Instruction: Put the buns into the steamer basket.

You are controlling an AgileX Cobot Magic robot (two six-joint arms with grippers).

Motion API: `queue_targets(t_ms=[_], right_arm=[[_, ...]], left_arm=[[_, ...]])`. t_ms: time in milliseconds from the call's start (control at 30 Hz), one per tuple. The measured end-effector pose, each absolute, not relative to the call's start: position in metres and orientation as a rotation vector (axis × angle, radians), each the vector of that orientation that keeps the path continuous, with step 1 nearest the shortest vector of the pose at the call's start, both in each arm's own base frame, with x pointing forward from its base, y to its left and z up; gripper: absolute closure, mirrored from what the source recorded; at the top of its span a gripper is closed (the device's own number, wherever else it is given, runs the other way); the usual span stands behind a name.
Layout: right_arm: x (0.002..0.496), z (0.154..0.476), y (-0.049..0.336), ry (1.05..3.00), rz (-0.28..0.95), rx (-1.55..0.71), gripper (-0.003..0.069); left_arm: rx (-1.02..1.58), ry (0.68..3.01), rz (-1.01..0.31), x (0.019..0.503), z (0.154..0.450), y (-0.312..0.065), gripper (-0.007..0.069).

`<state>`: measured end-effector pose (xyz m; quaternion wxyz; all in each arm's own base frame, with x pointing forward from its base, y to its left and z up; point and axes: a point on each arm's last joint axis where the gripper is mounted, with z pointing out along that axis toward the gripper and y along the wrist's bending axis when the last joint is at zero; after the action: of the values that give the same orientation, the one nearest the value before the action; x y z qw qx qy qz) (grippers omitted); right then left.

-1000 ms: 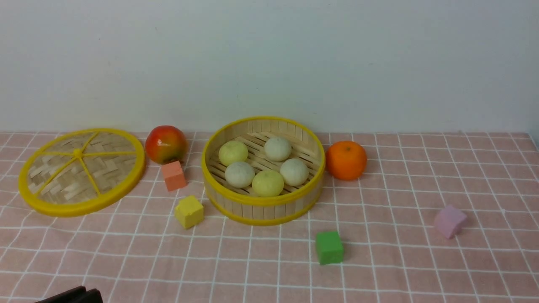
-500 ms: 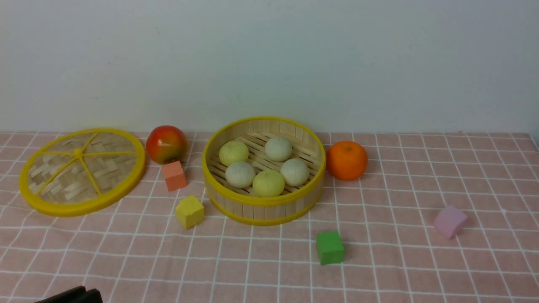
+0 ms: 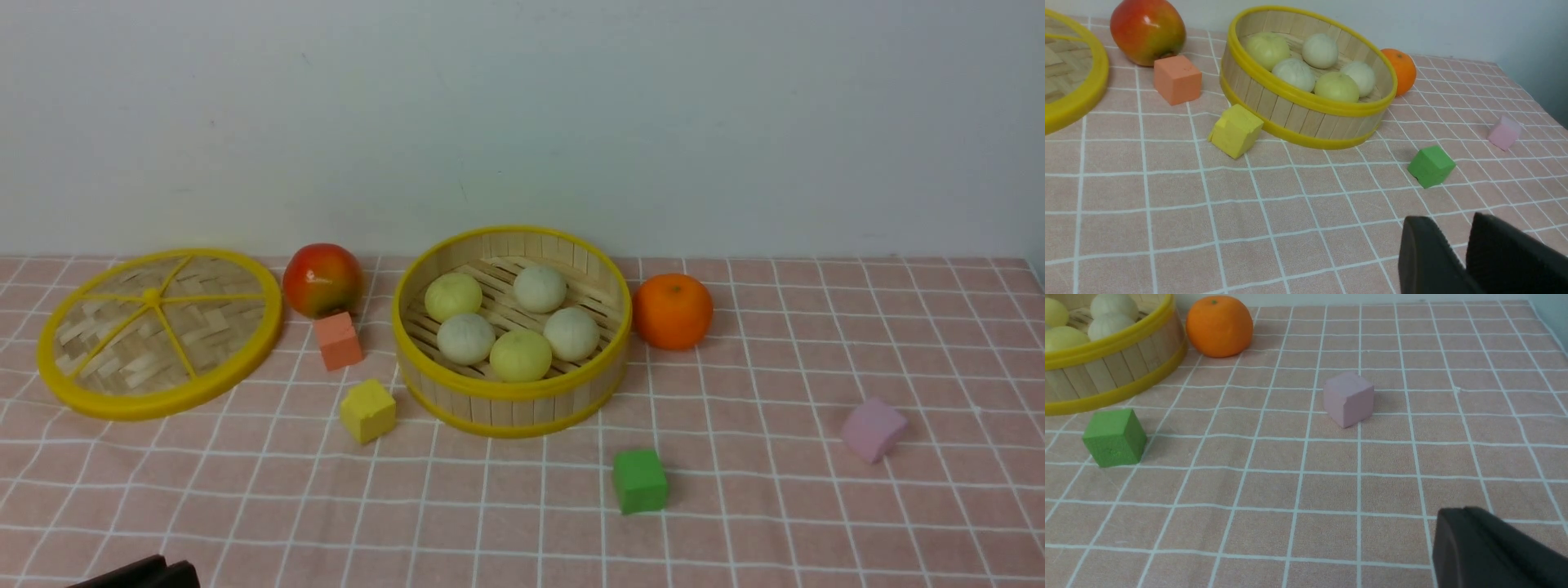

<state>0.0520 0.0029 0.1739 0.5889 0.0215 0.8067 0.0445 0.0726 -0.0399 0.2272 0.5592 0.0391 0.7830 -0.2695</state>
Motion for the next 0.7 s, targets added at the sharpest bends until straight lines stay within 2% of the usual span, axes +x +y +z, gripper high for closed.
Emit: queue_targets(t_ms=[333,533,700], right_arm=[[0.052,0.174,0.003,1.879,0.103,0.049,0.0659],[0.052,0.174,0.003,1.879,0.103,0.049,0.0659],[0.052,0.174,0.003,1.879,0.104,0.051,0.0655]], left_arm=[[0.084,1.746,-0.622,0.076,0.235,-0.037,0.0442],[-0.093,1.582,-0.54,0.075,0.24,-0.022,0.0442],[-0.238,1.501,-0.429,0.063,0.217,-0.007,0.0463]])
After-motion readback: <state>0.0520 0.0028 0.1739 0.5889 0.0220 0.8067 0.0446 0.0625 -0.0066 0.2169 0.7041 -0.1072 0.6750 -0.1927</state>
